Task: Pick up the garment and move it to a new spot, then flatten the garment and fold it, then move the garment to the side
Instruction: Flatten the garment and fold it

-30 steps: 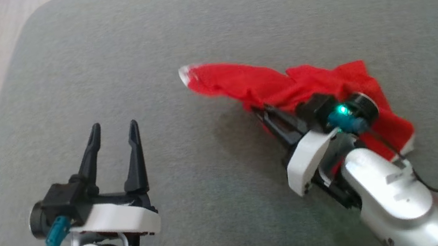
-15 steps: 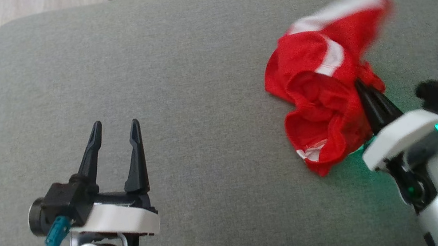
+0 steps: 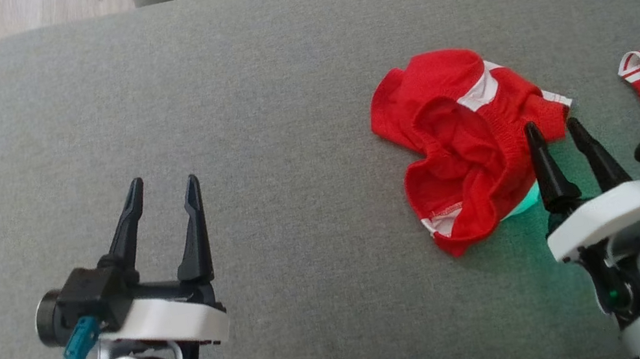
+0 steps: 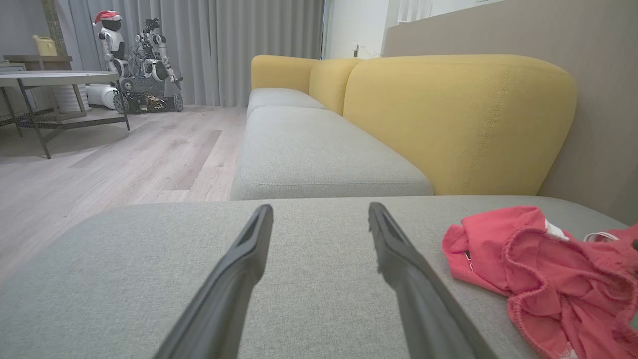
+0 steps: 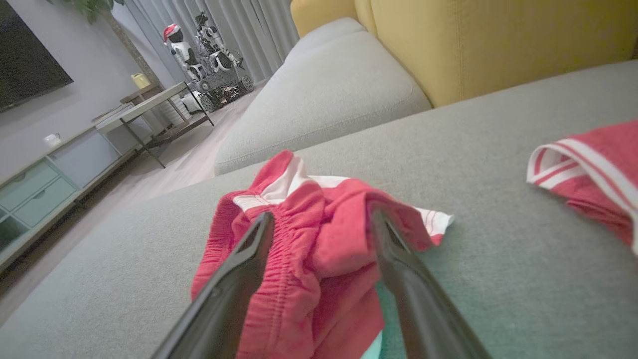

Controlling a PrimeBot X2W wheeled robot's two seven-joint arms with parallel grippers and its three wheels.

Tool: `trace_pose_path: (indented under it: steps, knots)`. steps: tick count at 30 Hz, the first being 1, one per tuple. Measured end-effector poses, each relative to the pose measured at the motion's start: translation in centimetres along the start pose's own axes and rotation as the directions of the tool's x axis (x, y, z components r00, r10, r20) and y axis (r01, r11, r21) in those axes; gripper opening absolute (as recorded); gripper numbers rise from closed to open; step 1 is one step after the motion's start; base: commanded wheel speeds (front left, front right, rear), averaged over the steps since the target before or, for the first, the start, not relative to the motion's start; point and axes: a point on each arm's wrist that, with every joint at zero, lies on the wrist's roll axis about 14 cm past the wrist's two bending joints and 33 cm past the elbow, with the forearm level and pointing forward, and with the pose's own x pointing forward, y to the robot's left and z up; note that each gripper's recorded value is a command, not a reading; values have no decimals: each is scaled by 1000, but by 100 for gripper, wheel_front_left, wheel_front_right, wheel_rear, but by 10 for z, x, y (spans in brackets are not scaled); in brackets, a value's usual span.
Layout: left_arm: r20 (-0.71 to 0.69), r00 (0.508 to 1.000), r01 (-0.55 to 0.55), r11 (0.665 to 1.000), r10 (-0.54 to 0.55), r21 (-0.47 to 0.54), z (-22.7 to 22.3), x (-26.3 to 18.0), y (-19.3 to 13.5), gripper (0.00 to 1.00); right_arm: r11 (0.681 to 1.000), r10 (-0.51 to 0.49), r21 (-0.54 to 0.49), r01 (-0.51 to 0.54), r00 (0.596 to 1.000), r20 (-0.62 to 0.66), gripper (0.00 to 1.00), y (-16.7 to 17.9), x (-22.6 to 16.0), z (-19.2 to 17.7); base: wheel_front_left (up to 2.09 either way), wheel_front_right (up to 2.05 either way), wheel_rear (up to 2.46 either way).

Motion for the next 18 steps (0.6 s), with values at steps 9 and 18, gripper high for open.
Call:
trace_pose_path:
  steps: [9,18]
  knots:
    - [-4,1000,-18,1000,18,15,0,-13,2,100,970,33,-242,1,990,139,100,1,-29,48,0,0,0]
    - [-6,1000,-6,1000,6,31,2,-27,-3,100,950,59,-312,-11,988,145,100,20,-66,54,0,0,0]
